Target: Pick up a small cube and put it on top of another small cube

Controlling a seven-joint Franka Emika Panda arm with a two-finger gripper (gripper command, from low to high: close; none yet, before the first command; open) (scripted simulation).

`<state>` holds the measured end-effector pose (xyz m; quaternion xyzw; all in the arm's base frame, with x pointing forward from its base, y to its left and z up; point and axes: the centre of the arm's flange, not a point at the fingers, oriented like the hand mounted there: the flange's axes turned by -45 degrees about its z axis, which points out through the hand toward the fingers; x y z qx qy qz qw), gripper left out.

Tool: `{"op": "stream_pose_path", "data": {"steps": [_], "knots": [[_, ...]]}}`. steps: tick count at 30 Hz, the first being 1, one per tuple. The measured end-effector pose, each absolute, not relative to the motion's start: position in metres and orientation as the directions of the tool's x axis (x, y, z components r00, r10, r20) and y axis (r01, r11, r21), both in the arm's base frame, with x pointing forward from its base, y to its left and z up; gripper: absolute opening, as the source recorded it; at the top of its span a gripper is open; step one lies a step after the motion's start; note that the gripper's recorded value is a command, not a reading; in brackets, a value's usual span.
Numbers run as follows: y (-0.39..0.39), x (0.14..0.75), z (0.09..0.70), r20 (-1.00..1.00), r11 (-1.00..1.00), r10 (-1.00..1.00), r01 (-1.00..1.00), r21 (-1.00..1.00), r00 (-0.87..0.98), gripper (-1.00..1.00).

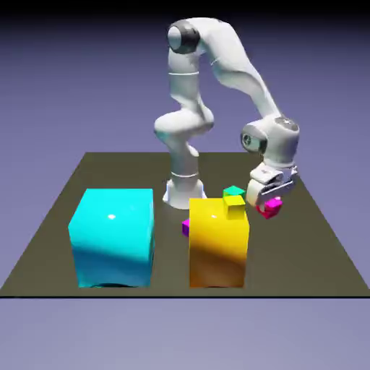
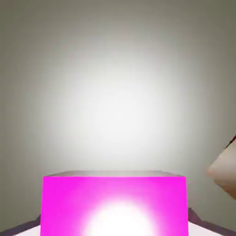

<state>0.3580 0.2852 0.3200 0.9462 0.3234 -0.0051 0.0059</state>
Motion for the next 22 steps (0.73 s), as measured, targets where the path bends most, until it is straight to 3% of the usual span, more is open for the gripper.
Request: {"op": "stream_pose_path", "data": {"steps": [12, 15, 19, 20, 22], "knots": [[0.149, 0.440, 0.468, 0.190, -0.960, 0.277, 0.280, 0.013, 0.942, -1.00], [0.132, 0.437, 0.467, 0.174, -0.978, 0.204, 0.207, -0.003, 0.963, -1.00], [0.134, 0.445, 0.405, 0.175, -0.978, 0.204, 0.207, -0.002, 0.963, -1.00], [0.134, 0.446, 0.398, 0.175, -0.978, 0.204, 0.207, -0.002, 0.963, 1.00], [0.134, 0.446, 0.398, 0.175, -0.978, 0.204, 0.207, 0.000, 0.963, 1.00]]}}
